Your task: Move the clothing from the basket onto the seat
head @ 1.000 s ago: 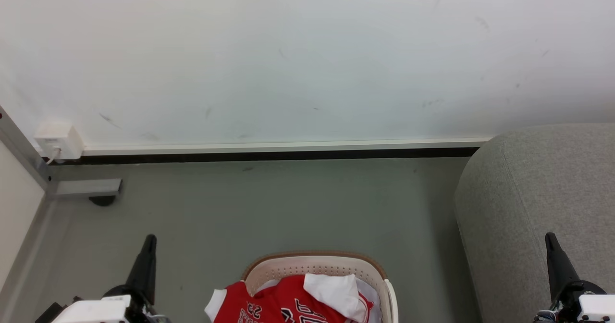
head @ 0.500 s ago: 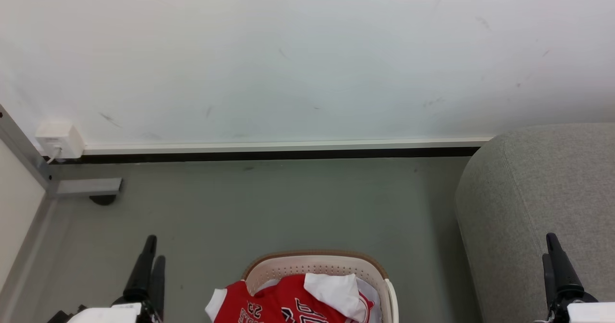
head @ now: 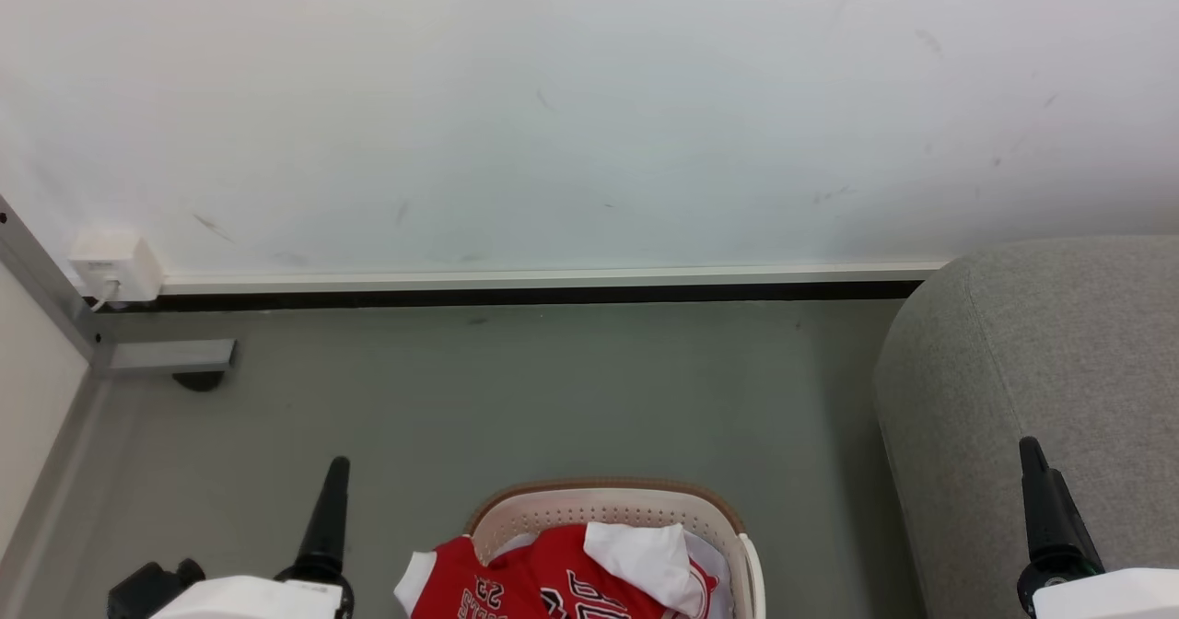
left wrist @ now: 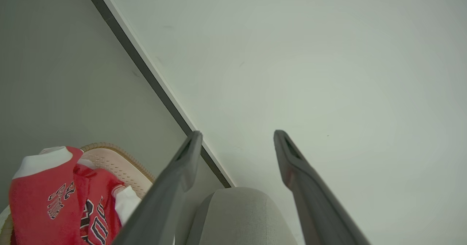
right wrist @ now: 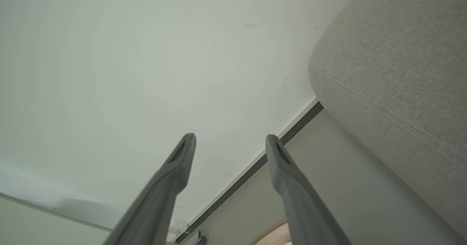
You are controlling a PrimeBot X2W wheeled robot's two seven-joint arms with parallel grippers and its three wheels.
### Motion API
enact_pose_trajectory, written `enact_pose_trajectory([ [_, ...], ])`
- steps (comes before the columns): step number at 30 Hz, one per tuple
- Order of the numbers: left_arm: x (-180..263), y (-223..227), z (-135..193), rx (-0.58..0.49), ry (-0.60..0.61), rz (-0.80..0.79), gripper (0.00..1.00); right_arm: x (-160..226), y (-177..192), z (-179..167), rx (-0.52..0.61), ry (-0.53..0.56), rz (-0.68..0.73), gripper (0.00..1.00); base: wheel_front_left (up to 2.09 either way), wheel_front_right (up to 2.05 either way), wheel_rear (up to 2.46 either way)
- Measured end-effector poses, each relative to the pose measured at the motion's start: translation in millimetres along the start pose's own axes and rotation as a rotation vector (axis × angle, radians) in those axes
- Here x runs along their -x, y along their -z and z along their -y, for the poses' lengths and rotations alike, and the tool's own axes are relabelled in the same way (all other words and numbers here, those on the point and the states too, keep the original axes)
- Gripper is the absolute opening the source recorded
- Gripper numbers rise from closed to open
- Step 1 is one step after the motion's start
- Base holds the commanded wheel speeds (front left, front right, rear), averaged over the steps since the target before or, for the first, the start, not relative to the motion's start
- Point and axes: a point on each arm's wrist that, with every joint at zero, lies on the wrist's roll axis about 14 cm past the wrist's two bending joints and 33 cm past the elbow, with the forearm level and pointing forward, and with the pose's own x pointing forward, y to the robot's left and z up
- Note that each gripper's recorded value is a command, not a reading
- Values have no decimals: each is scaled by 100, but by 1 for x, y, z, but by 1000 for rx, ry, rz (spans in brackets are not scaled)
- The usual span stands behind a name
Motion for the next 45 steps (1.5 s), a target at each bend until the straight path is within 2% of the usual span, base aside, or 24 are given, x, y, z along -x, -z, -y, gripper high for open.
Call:
enact_pose_trajectory([
  [10, 2, 3, 1, -179, -5, 5, 100, 0, 4, 0, 177, -2, -3, 100, 0, 0, 0],
  [22, 4, 7, 2, -341, -2, 16, 100, 1, 8, 0, 355, -10, -2, 100, 0, 0, 0],
  [45, 5, 12, 16, -679, 58, 45, 100, 1, 17, -5, 635, -51, -6, 100, 0, 0, 0],
])
